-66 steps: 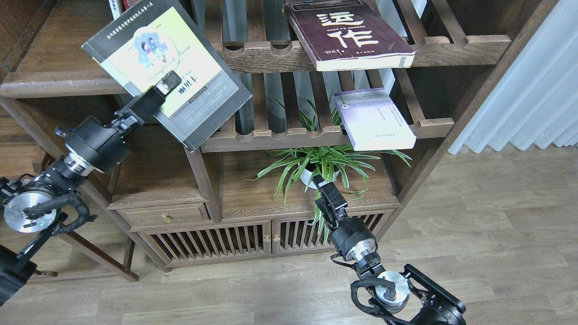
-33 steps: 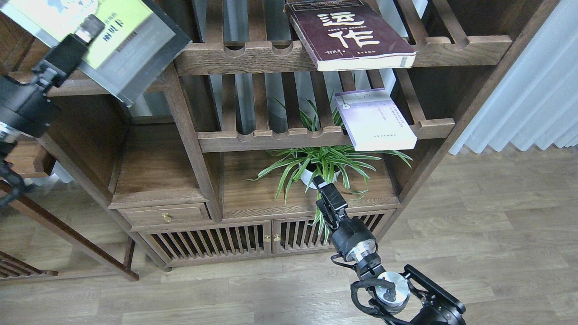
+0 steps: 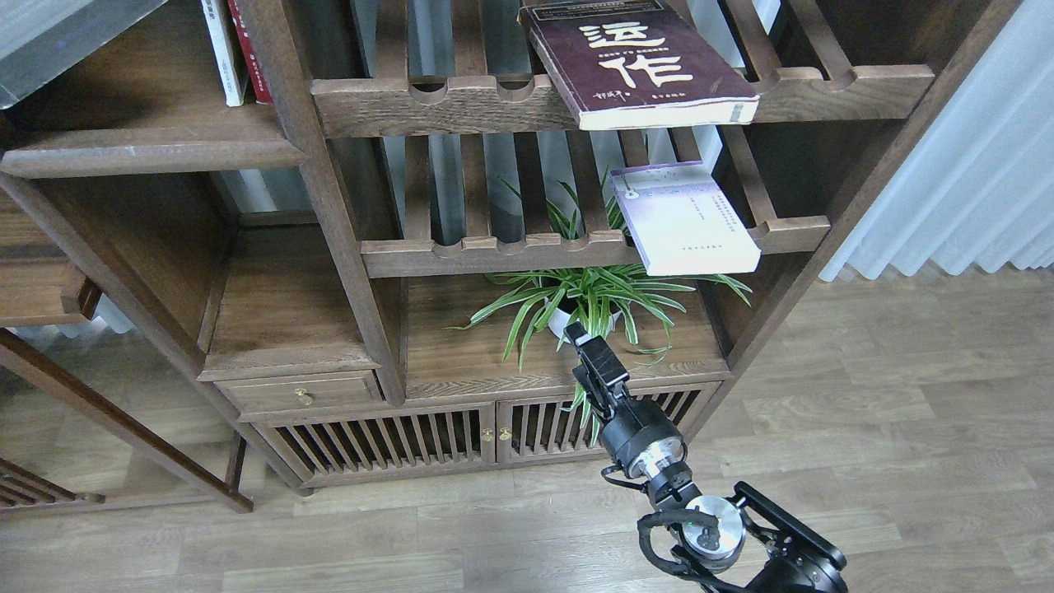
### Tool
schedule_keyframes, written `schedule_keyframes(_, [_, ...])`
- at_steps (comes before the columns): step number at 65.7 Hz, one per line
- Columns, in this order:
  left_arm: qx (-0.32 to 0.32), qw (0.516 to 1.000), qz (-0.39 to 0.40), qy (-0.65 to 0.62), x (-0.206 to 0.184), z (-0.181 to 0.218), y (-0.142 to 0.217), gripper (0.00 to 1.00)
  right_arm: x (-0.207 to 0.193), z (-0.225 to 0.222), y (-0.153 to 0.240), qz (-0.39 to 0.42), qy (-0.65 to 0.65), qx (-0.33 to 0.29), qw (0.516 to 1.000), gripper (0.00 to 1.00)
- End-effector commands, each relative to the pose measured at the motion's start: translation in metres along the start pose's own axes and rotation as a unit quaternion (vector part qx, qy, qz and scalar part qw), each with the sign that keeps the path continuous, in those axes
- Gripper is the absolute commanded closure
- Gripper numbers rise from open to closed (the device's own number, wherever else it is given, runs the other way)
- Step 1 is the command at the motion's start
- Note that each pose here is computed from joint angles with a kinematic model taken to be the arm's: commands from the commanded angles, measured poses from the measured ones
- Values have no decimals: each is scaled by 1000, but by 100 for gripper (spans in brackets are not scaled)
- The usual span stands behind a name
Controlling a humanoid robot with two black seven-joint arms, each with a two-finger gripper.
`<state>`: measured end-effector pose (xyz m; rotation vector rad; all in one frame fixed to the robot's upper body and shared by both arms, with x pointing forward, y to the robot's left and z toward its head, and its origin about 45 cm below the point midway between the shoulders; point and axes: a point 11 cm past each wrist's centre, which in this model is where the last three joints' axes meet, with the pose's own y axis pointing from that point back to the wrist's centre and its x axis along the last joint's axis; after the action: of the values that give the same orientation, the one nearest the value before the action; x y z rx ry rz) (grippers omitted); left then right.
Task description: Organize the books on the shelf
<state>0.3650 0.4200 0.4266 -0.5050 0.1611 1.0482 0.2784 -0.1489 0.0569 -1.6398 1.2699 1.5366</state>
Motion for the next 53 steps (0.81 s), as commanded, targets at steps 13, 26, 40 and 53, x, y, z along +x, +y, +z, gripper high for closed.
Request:
schedule_keyframes(13, [-5, 1000, 3, -14, 3, 8, 0, 100, -1, 2, 0, -3, 12, -6, 1000, 2])
schedule_keyframes(26, [2, 999, -1, -35, 3, -2, -2, 100, -2, 2, 0, -5, 17, -8, 1000, 2])
schedule_keyframes(40, [-9, 998, -18, -53, -5, -14, -10, 100, -3, 4, 0, -8, 18, -10, 1000, 2])
schedule_keyframes(53, [-16, 999, -19, -47, -5, -19, -11, 100, -8, 8, -2, -14, 19, -17, 1000, 2])
